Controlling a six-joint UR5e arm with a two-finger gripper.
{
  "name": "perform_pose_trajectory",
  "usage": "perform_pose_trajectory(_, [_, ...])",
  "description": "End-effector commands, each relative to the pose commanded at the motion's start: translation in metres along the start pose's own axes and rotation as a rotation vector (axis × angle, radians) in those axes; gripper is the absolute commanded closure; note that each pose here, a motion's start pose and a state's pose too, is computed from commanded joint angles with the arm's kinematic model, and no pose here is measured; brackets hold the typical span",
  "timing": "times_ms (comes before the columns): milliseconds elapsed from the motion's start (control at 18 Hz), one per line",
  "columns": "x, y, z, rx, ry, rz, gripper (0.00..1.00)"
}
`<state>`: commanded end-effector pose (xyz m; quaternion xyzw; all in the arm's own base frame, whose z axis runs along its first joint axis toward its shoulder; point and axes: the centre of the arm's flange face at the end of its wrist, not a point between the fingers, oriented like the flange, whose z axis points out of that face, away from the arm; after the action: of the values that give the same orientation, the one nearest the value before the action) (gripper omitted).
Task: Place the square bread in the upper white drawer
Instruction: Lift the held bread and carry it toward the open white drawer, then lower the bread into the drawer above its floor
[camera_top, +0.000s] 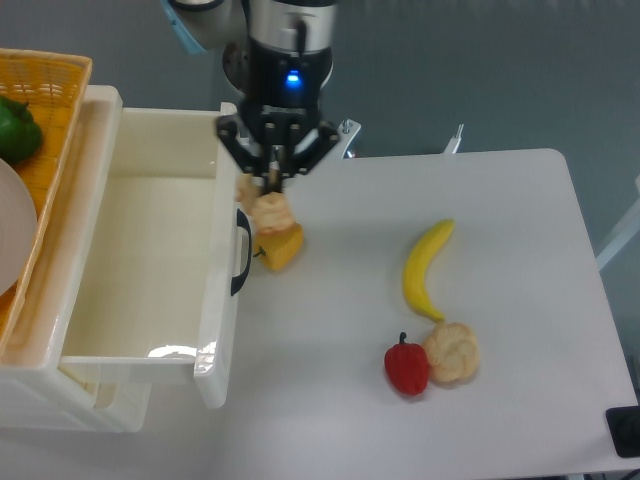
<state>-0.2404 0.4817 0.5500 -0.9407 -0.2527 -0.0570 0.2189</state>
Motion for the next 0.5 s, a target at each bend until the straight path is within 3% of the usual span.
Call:
perform_pose_trajectory(389, [0.025,0.01,0.018,-0.035,0.027,0.041,1.0])
perform_pose_trajectory(500, [0.027,0.012,0.021,-0.038,0.029,0.05,0.86])
